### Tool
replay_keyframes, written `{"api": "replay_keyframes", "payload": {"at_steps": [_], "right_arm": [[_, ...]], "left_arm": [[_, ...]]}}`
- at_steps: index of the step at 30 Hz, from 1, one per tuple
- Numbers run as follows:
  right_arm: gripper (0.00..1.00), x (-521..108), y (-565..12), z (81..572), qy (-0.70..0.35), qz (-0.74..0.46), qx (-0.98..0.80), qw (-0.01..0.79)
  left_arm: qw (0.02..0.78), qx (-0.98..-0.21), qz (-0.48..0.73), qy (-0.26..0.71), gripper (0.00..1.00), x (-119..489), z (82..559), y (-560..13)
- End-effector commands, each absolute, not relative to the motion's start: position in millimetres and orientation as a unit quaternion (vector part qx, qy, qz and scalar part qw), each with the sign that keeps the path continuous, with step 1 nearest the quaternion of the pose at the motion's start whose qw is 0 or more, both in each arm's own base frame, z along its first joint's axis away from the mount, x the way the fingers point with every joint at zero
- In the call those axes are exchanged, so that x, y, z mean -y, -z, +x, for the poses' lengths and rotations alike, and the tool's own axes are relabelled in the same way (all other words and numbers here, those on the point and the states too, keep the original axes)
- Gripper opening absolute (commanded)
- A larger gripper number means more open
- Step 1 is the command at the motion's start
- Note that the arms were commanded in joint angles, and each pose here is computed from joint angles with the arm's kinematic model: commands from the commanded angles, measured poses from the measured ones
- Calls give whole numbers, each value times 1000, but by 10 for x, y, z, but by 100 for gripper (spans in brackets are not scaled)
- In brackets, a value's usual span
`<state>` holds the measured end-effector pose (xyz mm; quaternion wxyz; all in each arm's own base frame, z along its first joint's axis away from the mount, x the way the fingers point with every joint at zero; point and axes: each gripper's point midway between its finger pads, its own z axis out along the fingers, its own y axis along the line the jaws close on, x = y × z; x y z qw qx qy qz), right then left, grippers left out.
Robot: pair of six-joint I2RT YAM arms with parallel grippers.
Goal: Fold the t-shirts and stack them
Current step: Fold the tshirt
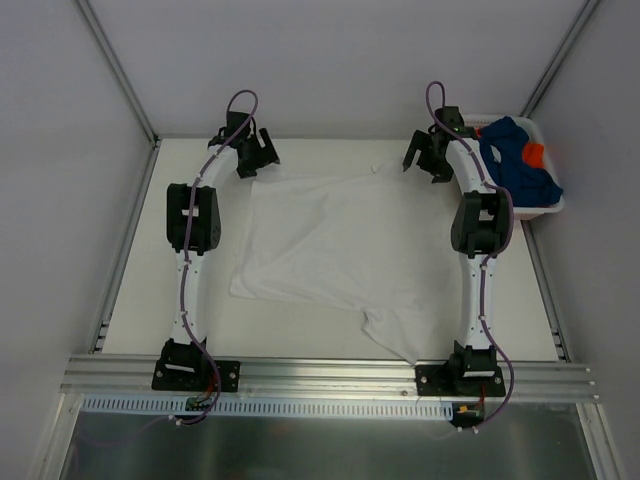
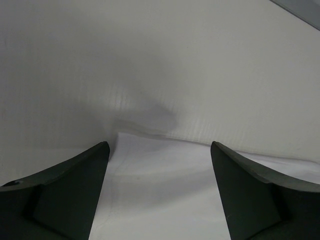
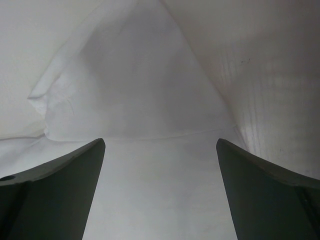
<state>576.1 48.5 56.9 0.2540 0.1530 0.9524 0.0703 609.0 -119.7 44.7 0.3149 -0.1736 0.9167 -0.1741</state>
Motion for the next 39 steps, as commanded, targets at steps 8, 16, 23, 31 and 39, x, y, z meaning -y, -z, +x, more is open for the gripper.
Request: {"api": "replay_keyframes", "payload": {"at_steps": [8, 16, 23, 31, 39], "right_arm": [[97, -397, -753, 5785, -94, 200, -939, 263], [99, -934, -1749, 5681, -131, 62, -923, 357], [53, -1116, -1838, 4895, -119, 45, -955, 268], [0, -1409, -1585, 3495, -100, 0, -988, 114], [0, -1389, -1350, 2695, -90, 7, -995, 33]], "left_arm": [[328, -909, -200, 159, 59, 1091, 6091, -650], [468, -869, -142, 67, 98, 919, 6254, -1844], [437, -888, -133, 56, 17, 1132, 5506, -2100], [250, -954, -135, 94, 0, 1670, 4206, -1559], [82, -985, -127, 81, 0, 1746, 3361, -944]]}}
